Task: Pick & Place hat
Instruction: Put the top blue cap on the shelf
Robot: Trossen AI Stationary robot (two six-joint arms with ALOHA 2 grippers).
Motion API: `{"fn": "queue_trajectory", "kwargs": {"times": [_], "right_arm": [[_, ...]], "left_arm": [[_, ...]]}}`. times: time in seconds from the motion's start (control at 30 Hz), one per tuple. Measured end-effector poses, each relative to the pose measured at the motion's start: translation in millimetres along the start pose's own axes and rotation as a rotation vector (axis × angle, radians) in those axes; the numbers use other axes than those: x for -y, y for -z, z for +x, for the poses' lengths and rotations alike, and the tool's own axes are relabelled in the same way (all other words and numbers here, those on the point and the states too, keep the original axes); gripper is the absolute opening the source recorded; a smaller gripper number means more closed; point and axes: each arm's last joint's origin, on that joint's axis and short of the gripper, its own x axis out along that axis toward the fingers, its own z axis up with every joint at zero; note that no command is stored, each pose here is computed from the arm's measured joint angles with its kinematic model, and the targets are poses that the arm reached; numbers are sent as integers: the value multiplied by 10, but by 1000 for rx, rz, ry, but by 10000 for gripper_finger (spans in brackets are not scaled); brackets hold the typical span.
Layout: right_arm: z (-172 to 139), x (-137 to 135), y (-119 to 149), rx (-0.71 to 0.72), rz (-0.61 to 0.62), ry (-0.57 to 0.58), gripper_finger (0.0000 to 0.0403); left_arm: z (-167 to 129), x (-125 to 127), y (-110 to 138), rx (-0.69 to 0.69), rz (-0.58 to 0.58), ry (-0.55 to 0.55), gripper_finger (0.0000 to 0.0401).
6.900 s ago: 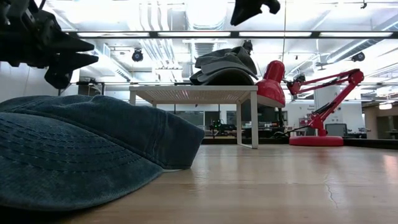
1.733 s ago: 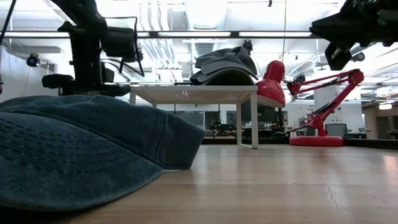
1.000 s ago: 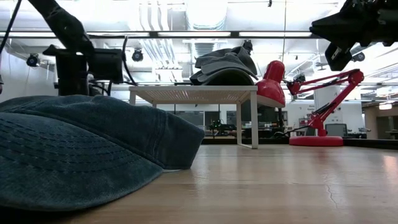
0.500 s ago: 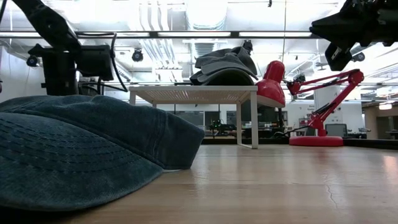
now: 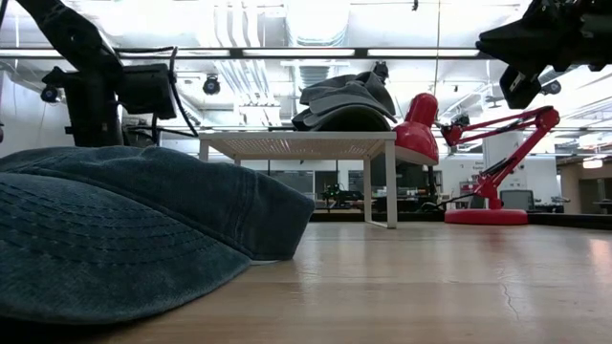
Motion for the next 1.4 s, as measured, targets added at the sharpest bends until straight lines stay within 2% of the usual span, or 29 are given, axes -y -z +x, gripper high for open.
{"fn": "queue_trajectory", "kwargs": {"times": [0.23,0.63,0.93,1.4], "right_arm": [[0,0,0,0,0,0,38],[0,1,0,1,-5,3,38],[0,1,0,1,-9,3,38],[0,1,-1,1,-17,3,38]], "left_arm": [[-231,13,-39,7,-9,79,2],[-1037,-107,-153,39,21,26,1],[-1721,-199,-304,211,26,-35,0],[-2523,-242,-504,528,-5,102,0]]}}
